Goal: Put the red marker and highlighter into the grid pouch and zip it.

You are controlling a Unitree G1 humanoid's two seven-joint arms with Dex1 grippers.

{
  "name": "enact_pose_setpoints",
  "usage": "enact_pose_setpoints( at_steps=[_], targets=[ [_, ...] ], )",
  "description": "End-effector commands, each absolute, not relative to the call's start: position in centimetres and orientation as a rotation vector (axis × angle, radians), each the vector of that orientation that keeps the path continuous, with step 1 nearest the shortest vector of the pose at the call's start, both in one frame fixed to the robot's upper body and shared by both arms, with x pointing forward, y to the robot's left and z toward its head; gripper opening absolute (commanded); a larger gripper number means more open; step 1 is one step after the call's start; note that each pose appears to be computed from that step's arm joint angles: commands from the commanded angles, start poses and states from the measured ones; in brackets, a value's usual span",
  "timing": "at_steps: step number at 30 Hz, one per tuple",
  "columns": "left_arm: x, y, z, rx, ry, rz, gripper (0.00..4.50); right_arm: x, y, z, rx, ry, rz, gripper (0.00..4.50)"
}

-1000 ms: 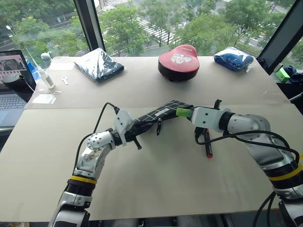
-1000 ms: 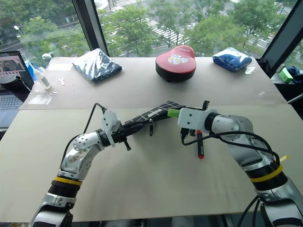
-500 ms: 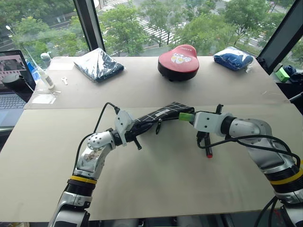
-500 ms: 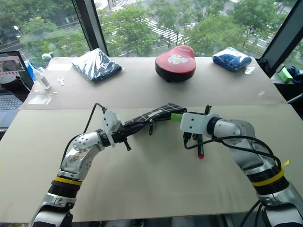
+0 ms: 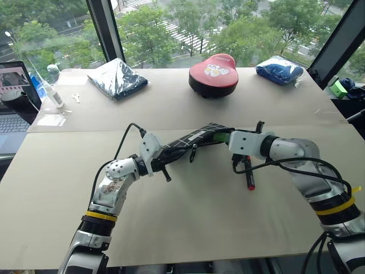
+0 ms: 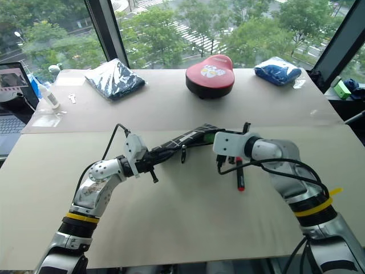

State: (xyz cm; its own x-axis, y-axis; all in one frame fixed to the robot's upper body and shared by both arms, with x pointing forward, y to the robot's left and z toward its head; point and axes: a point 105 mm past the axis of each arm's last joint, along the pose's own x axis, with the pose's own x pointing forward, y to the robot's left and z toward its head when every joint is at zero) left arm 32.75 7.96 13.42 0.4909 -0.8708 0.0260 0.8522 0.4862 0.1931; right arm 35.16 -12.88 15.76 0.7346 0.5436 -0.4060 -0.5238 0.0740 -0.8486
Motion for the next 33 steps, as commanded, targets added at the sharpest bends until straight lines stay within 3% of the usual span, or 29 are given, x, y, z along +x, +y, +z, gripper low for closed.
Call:
enact_pose_setpoints(
  at_steps=[1,10,16,20,22,29,33],
  targets=[
    [32.5,7.5,14.6,0.172,-0.178,-1.072,0.00,35.4,-10.8,16.7,-1.334,-0.112,0.827,1.01],
    [32.6,7.3,14.8,0.166,-0.185,-1.080,0.00,35.3,-6.6,16.4,-1.440,-0.363,0.897,1.01],
    [32.5,7.3,14.8,0.157,-0.188,-1.083,0.00,33.0,-4.1,17.3,-1.285,-0.614,0.968,1.01],
    [32.6,7.3,14.9,0.157,-0.192,-1.085,0.00,33.4,-4.4,16.6,-1.277,-0.612,0.976,1.01],
    [32.6,7.3,15.0,0.158,-0.194,-1.083,0.00,34.0,-5.0,16.7,-1.245,-0.566,0.966,2.04],
    [32.6,7.5,15.0,0.159,-0.193,-1.076,0.00,35.8,-7.5,18.5,-1.241,-0.499,0.872,4.30],
    [32.7,7.6,15.1,0.164,-0.192,-1.072,0.00,35.7,-11.2,19.8,-1.145,-0.378,0.858,4.30]
  ],
)
